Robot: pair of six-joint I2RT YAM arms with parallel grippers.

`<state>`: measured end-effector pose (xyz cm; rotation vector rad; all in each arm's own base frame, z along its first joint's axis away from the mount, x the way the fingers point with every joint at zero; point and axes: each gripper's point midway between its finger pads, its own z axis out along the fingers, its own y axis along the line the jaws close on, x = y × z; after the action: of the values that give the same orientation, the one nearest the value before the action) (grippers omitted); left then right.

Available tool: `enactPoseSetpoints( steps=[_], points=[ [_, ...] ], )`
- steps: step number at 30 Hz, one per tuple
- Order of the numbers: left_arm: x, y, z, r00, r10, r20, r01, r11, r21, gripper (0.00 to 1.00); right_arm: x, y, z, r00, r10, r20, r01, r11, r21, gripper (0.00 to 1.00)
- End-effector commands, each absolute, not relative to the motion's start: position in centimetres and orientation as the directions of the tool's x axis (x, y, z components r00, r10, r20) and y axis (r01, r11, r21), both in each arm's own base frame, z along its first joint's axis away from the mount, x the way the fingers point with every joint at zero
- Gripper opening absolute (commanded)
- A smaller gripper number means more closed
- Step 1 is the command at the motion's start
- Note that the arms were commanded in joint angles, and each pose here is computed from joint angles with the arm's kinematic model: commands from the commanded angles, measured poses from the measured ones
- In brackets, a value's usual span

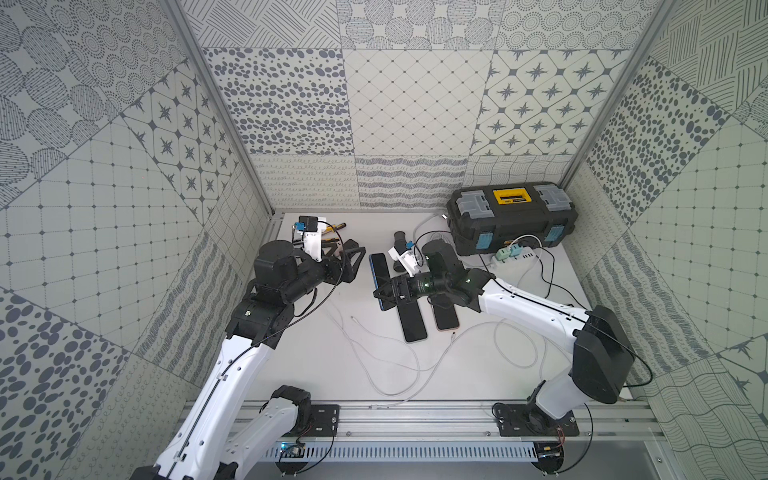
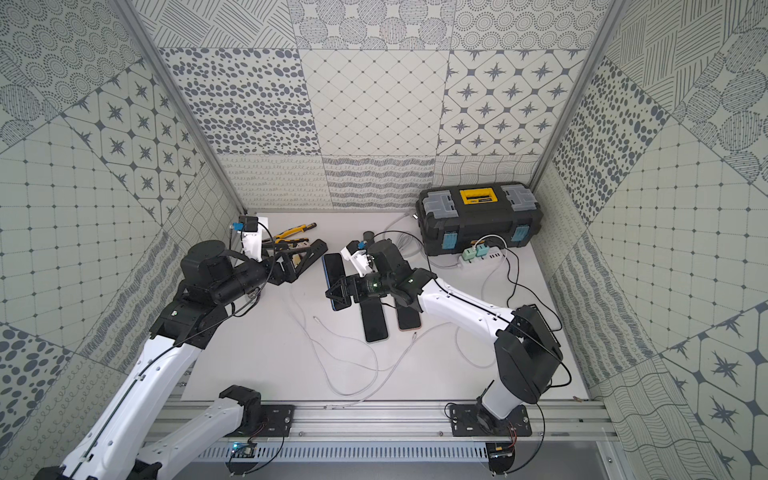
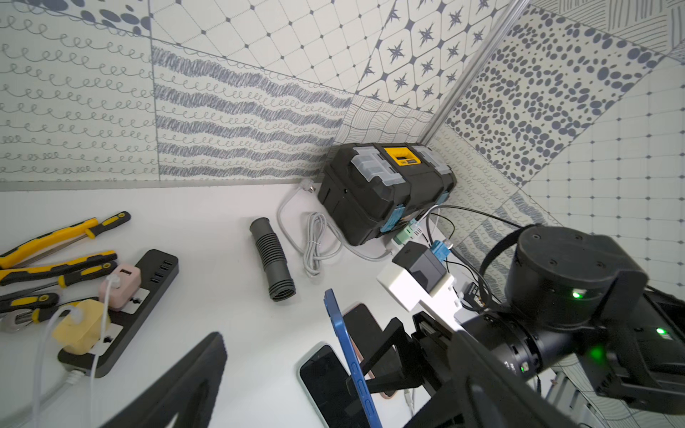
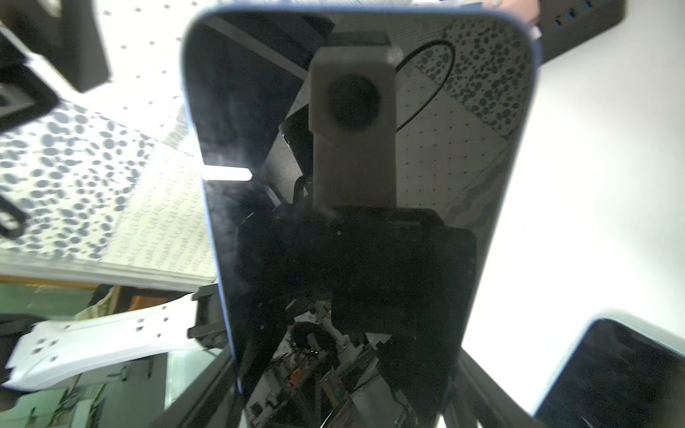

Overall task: Unplug the charging cable from the phone
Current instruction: Place the phone at the center of the board.

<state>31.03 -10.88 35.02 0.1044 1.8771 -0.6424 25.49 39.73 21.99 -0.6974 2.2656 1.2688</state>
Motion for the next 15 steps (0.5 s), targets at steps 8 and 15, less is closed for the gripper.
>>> enactPoseSetpoints(
  steps=[8, 15],
  points=[
    [32.1, -8.5, 33.9, -0.38, -0.208, -0.901, 0.243, 0.917, -0.315, 0.98, 28.5, 40.2, 19.5, -0.766, -0.19, -0.614, -0.515, 0.752, 0.411, 0.42],
    [32.1, -8.2, 34.0, -0.373, -0.213, -0.903, 0.229, 0.922, -0.311, 0.98, 28.6, 41.0, 17.6, -0.779, -0.176, -0.602, -0.442, 0.835, 0.327, 0.42]
  ],
)
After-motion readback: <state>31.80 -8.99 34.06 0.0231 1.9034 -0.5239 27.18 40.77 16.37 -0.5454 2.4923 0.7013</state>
